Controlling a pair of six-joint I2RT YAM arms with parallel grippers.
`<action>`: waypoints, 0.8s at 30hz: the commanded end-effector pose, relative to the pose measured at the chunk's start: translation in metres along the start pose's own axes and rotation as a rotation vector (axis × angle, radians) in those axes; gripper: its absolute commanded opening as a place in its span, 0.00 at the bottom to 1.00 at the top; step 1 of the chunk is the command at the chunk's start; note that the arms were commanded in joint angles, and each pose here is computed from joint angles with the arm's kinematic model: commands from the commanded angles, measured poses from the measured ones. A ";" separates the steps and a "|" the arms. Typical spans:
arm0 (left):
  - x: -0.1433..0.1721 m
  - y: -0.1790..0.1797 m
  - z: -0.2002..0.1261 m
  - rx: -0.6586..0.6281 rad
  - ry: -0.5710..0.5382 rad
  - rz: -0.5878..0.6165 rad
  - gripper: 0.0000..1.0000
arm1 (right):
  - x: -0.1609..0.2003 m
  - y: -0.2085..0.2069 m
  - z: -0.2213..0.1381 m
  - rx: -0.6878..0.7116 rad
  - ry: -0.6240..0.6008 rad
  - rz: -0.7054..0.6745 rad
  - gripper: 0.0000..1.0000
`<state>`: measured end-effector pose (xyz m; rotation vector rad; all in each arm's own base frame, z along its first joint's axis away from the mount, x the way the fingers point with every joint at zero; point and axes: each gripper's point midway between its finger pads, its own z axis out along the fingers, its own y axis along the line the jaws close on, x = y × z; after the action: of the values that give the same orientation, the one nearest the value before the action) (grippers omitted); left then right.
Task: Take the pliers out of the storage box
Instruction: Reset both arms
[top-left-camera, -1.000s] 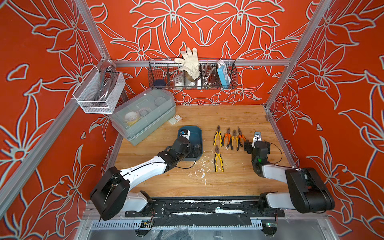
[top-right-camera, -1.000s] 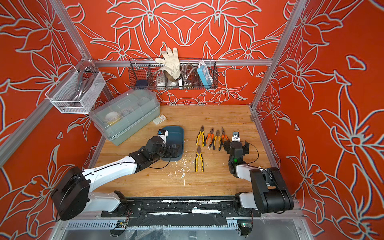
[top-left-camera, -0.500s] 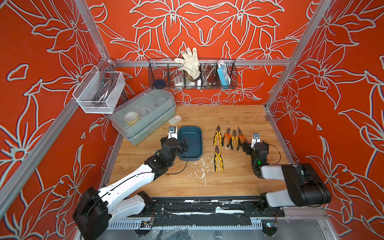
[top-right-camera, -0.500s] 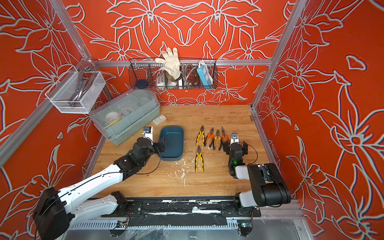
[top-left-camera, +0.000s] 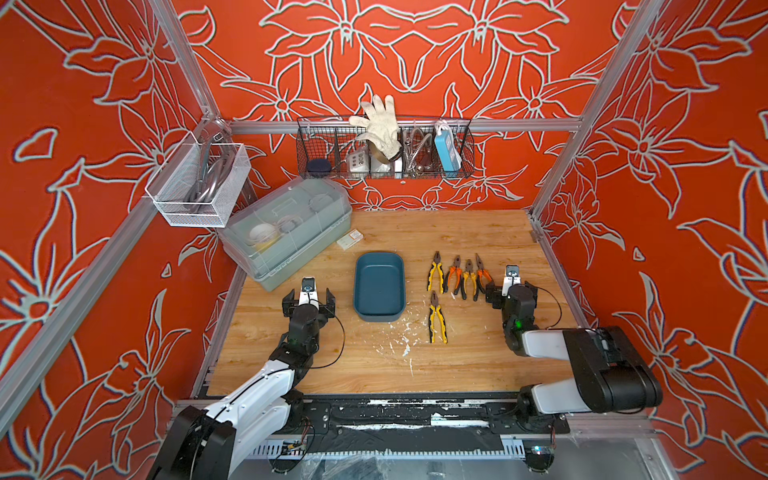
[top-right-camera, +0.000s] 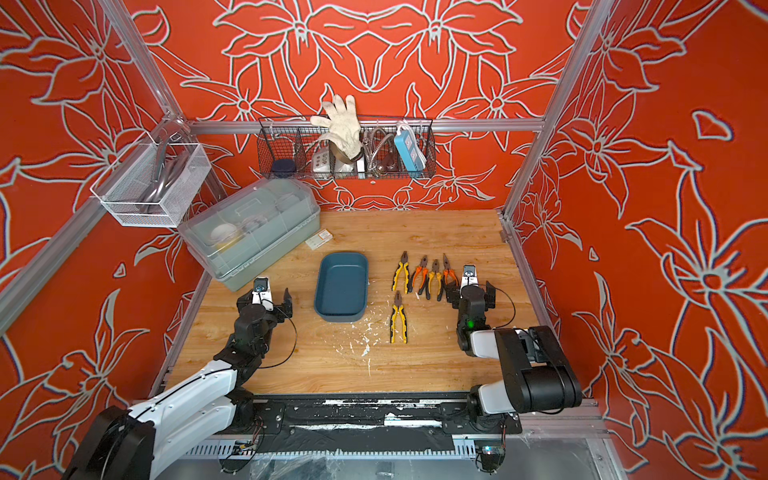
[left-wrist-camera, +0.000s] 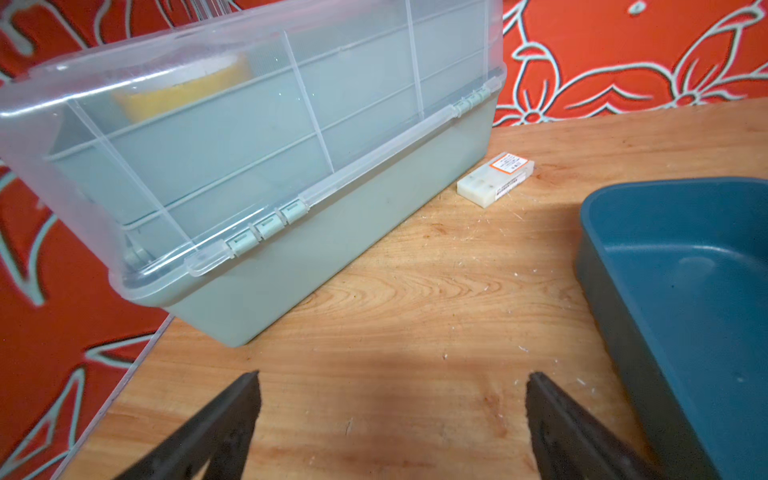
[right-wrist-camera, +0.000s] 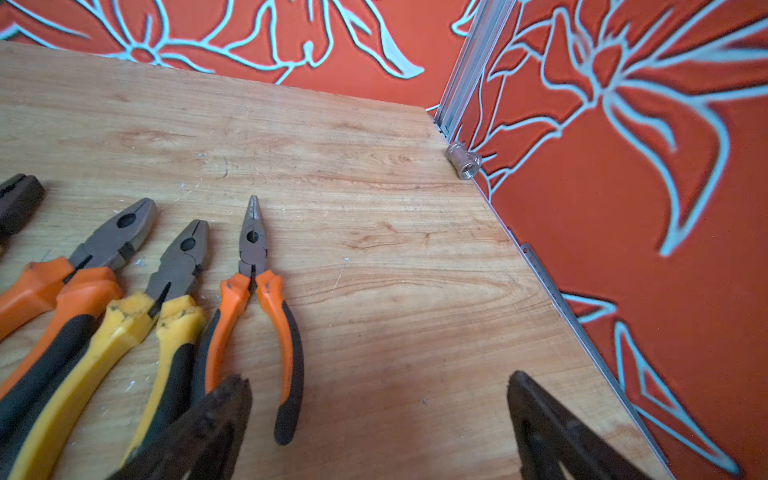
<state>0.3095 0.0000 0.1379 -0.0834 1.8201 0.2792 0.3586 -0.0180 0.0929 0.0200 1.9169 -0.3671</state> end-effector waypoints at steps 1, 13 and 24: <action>-0.002 0.005 0.011 -0.007 -0.031 -0.067 0.98 | -0.009 0.000 0.002 -0.005 -0.015 0.016 1.00; 0.028 0.005 0.051 0.018 0.066 -0.098 0.98 | -0.008 0.000 0.002 -0.006 -0.012 0.014 1.00; 0.035 0.002 0.069 0.075 0.127 -0.121 0.98 | -0.009 0.000 0.002 -0.007 -0.013 0.017 1.00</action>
<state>0.3632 0.0250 0.0887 -0.1710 1.9373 0.1556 0.3589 -0.0182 0.0930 0.0209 1.9169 -0.3669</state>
